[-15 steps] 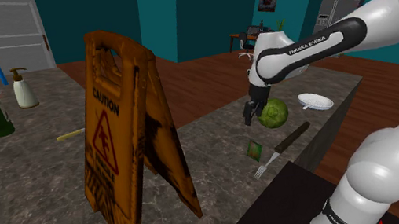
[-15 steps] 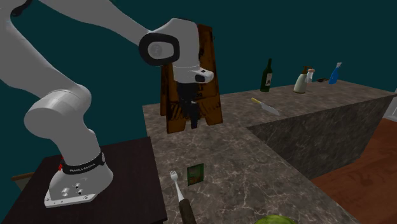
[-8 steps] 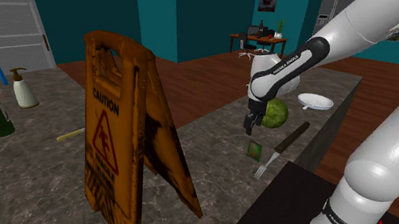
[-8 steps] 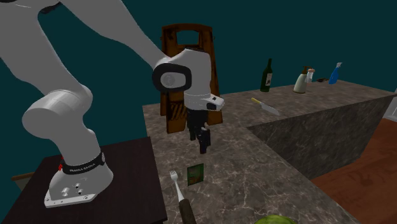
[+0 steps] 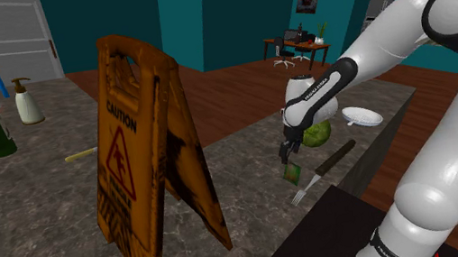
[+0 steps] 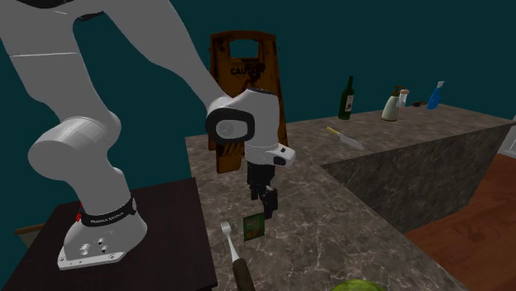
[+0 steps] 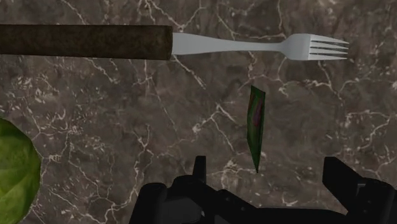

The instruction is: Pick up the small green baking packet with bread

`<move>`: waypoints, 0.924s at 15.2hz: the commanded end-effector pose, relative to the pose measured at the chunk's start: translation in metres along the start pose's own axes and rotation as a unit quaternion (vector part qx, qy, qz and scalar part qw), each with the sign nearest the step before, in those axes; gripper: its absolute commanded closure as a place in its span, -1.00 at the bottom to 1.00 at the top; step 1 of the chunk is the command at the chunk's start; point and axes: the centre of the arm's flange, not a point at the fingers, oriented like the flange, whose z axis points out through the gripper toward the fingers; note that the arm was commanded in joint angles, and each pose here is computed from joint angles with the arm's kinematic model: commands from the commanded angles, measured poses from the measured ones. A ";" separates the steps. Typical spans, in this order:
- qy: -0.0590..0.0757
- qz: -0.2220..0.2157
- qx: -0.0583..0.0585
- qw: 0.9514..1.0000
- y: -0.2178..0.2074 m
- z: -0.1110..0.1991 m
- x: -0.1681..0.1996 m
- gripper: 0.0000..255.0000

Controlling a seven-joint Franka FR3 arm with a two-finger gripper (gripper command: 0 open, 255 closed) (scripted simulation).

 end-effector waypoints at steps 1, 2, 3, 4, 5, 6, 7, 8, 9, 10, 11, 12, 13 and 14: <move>0.000 0.000 0.000 1.000 -0.001 0.010 0.001 -1.00; 0.000 0.000 0.000 1.000 -0.001 0.018 0.001 -1.00; 0.000 0.000 0.000 1.000 -0.001 0.018 0.001 -1.00; 0.000 0.000 0.000 1.000 -0.001 0.018 0.001 -1.00; 0.000 0.000 0.000 1.000 -0.001 0.018 0.001 1.00; 0.000 0.000 0.000 1.000 -0.001 0.018 0.001 1.00; 0.000 0.000 0.000 1.000 -0.001 0.018 0.001 1.00; 0.000 0.000 0.000 1.000 -0.001 0.018 0.001 1.00; 0.000 0.000 0.000 1.000 -0.001 0.018 0.001 1.00; 0.000 0.000 0.000 1.000 -0.001 0.018 0.001 1.00; 0.000 0.000 0.000 1.000 -0.001 0.018 0.001 1.00; 0.000 0.000 0.000 1.000 -0.001 0.018 0.001 1.00; 0.000 0.000 0.000 1.000 -0.001 0.018 0.001 1.00; 0.000 0.000 0.000 1.000 -0.001 0.018 0.001 1.00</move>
